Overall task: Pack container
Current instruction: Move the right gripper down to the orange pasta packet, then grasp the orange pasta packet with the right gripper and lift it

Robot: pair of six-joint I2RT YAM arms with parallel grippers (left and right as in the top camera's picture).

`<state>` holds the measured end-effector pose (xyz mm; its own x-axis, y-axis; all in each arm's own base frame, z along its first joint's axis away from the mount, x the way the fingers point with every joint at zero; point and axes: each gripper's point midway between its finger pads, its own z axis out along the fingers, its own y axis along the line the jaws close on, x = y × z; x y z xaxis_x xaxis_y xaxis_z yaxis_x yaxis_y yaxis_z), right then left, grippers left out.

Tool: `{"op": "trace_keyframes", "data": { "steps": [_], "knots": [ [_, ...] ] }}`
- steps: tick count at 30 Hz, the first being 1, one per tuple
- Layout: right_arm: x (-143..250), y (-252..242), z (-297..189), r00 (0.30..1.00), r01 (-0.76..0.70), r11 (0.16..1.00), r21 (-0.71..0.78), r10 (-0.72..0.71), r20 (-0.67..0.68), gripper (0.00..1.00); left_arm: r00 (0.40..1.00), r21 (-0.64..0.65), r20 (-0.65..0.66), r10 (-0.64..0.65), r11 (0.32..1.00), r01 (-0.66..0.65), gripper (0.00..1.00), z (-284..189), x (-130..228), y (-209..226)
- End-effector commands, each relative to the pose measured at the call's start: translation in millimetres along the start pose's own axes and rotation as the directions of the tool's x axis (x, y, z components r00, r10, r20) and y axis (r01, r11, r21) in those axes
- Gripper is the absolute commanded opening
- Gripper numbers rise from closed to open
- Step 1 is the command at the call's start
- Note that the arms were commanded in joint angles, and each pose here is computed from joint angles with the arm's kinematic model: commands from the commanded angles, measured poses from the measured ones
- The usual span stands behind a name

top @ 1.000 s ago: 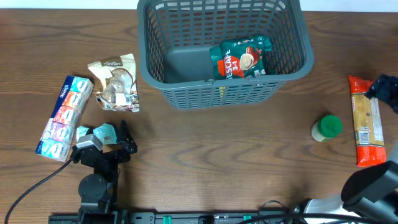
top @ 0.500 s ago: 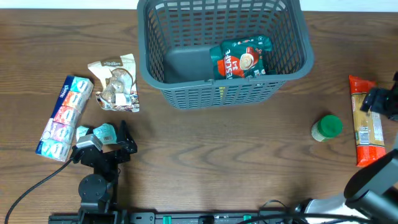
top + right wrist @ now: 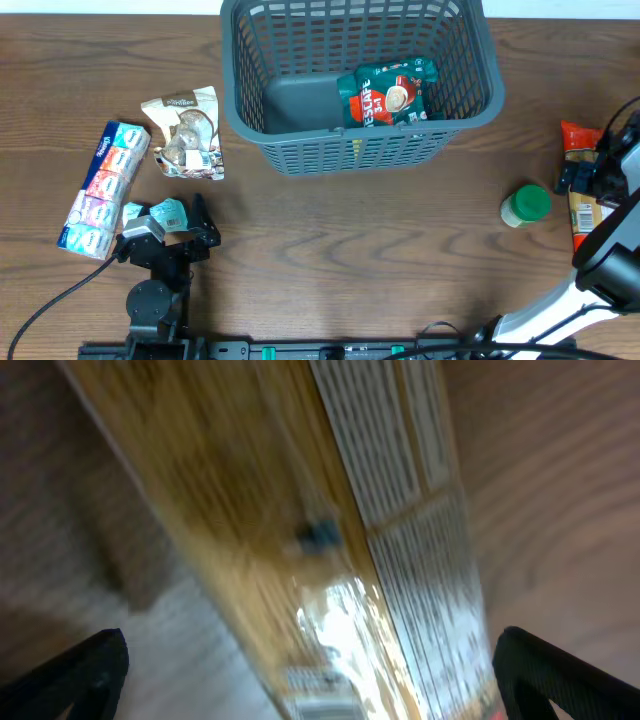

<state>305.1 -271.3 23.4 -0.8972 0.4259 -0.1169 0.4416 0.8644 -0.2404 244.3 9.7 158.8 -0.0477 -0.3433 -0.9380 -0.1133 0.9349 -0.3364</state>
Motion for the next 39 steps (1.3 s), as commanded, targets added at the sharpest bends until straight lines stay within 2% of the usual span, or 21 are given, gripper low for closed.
{"op": "trace_keyframes", "data": {
  "steps": [1, 14, 20, 30, 36, 39],
  "knots": [
    [-0.6, -2.3, 9.9, 1.000, -0.018, 1.000, -0.007, 0.018, -0.002, 0.99, 1.000, -0.018, -0.020, 0.005, 1.000, -0.006, 0.99, 1.1, 9.4, 5.4],
    [-8.0, -26.8, 20.9, 0.995, -0.094, 0.996, -0.005, 0.095, 0.043, 0.99, 1.000, -0.018, -0.020, 0.005, 1.000, -0.006, 0.99, 1.1, 9.6, 5.5],
    [-10.7, -18.8, 25.6, 0.991, -0.111, 0.989, -0.093, 0.118, 0.070, 0.99, 1.000, -0.018, -0.020, 0.005, 1.000, -0.006, 0.98, 1.1, 9.6, 5.5],
    [14.9, 3.0, 53.2, 0.989, -0.136, 0.980, -0.142, 0.144, 0.046, 0.98, 1.000, -0.018, -0.020, 0.005, 1.000, -0.006, 0.98, 1.1, 9.6, 5.5],
    [24.5, 9.7, 58.7, 0.986, -0.159, 0.974, -0.159, 0.165, 0.023, 0.72, 1.000, -0.018, -0.020, 0.005, 1.000, -0.006, 0.98, 1.1, 9.4, 5.4],
    [24.4, 10.6, 58.6, 0.985, -0.166, 0.972, -0.164, 0.172, 0.022, 0.64, 1.000, -0.018, -0.020, 0.005, 1.000, -0.006, 0.99, 1.1, 9.4, 5.4]
  ]
}}
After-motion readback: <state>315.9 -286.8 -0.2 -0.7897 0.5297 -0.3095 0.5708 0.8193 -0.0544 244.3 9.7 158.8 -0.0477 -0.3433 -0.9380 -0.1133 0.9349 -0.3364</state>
